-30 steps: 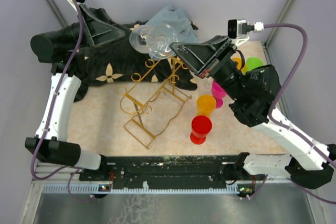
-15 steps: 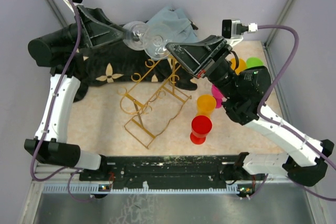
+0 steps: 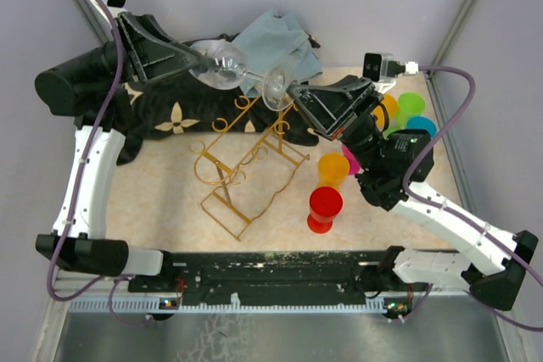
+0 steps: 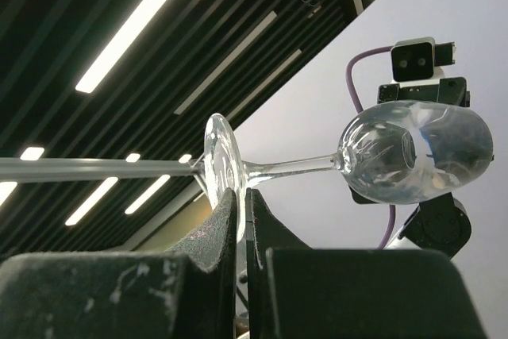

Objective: Take the wine glass off the wine glass rack
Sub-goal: Pick up the wine glass from the wine rack.

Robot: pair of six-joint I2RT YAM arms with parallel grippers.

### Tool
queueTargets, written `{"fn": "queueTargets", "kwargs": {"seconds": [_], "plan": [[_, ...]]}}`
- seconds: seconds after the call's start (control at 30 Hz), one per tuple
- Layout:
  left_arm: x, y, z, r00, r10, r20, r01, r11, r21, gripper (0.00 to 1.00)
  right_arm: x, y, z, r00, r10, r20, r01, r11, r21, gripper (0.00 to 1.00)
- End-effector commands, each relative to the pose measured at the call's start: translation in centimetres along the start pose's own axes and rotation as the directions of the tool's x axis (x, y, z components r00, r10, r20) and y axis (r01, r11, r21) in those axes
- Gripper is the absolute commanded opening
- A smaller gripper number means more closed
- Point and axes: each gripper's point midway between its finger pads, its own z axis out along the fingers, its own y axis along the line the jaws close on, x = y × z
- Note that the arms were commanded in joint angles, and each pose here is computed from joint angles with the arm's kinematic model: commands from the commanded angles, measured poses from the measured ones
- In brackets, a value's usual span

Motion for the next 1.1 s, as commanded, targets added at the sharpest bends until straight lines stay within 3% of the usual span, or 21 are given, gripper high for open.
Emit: {"fn": "queueTargets", "kwargs": {"seconds": [0.0, 0.53, 0.63, 0.73, 1.07], "plan": [[0.6, -3.5, 0.1, 0.997, 0.08, 0.001, -0.08, 0.996, 0.047, 0.41, -0.8, -1.0, -0.6, 0.999, -0.007, 0.035, 0.007, 1.0, -0.004, 0.0], [1.4, -6.5, 0.1, 0.991, 0.134, -0.007, -0.133, 0.988, 0.083, 0.22, -0.9, -4.9, -2.0, 0.992, 0.1, 0.072, -0.096, 0.994, -0.058, 0.0], [1.6, -7.0, 0.0, 0.988, 0.152, -0.009, -0.15, 0.984, 0.094, 0.16, -0.8, -5.3, -2.2, 0.99, 0.122, 0.073, -0.115, 0.989, -0.093, 0.0], [1.7, -7.3, 0.0, 0.988, 0.157, -0.011, -0.155, 0.983, 0.098, 0.01, -0.8, -5.0, -2.3, 0.989, 0.13, 0.068, -0.12, 0.983, -0.137, 0.0], [2.3, -8.6, -0.1, 0.971, 0.241, -0.006, -0.238, 0.961, 0.14, 0.0, -1.0, -3.7, -3.7, 0.99, 0.124, 0.073, -0.099, 0.957, -0.272, 0.03]]}}
